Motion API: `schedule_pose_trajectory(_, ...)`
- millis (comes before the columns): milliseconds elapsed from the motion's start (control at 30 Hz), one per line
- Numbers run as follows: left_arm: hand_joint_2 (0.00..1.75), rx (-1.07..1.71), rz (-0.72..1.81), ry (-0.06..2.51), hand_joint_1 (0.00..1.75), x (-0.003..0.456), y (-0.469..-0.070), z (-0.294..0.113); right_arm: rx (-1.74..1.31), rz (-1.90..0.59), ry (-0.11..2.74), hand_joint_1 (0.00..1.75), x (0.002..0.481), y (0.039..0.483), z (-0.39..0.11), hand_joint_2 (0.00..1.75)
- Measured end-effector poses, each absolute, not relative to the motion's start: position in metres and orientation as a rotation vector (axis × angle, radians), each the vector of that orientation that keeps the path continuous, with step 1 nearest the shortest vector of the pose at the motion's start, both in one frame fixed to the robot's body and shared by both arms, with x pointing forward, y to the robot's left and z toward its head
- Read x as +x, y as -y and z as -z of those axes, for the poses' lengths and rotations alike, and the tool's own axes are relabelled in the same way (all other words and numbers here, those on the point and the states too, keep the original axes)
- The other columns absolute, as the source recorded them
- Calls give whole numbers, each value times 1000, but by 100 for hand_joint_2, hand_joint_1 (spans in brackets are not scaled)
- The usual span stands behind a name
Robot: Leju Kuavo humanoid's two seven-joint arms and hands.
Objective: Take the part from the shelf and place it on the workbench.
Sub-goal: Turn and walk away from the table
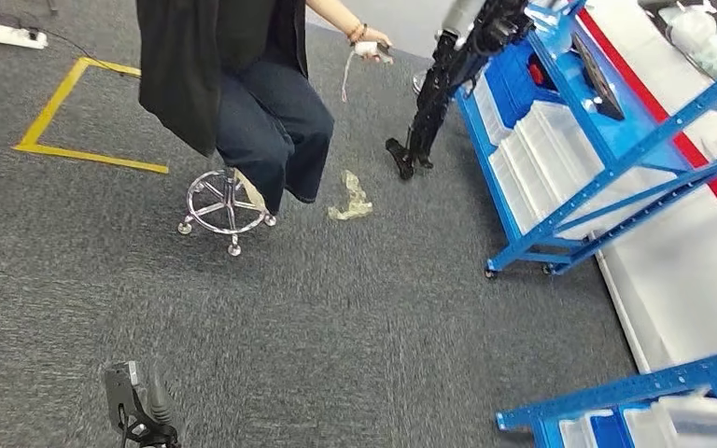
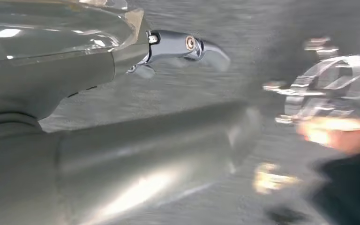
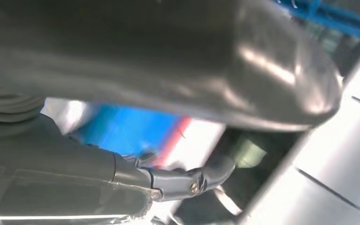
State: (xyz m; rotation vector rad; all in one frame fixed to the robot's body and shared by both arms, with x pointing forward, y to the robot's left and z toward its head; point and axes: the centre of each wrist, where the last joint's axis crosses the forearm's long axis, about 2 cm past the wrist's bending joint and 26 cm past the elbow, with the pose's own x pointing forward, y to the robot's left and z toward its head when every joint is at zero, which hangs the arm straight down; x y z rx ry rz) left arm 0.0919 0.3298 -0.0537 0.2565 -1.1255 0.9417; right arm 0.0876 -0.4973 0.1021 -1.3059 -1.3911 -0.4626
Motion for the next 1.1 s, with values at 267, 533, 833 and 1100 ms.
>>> schedule_pose_trajectory(267,0,198,-893,1103,0,93,-315,62,-1531,371,1529,0,82,579,-196,0)
schedule_pose_trajectory(533,0,279,-875,1181,0,106,-342,51,-1455,386,1308,0,40,578,-156,0)
schedule_pose_trajectory(833,0,248,-878,1213,0,125,-339,46,-1393,440,1117,0,12,573,-111,0)
schedule_pose_trajectory(1100,0,324,-859,1120,0,86,-351,55,-1298,487,1004,0,23,556,-67,0)
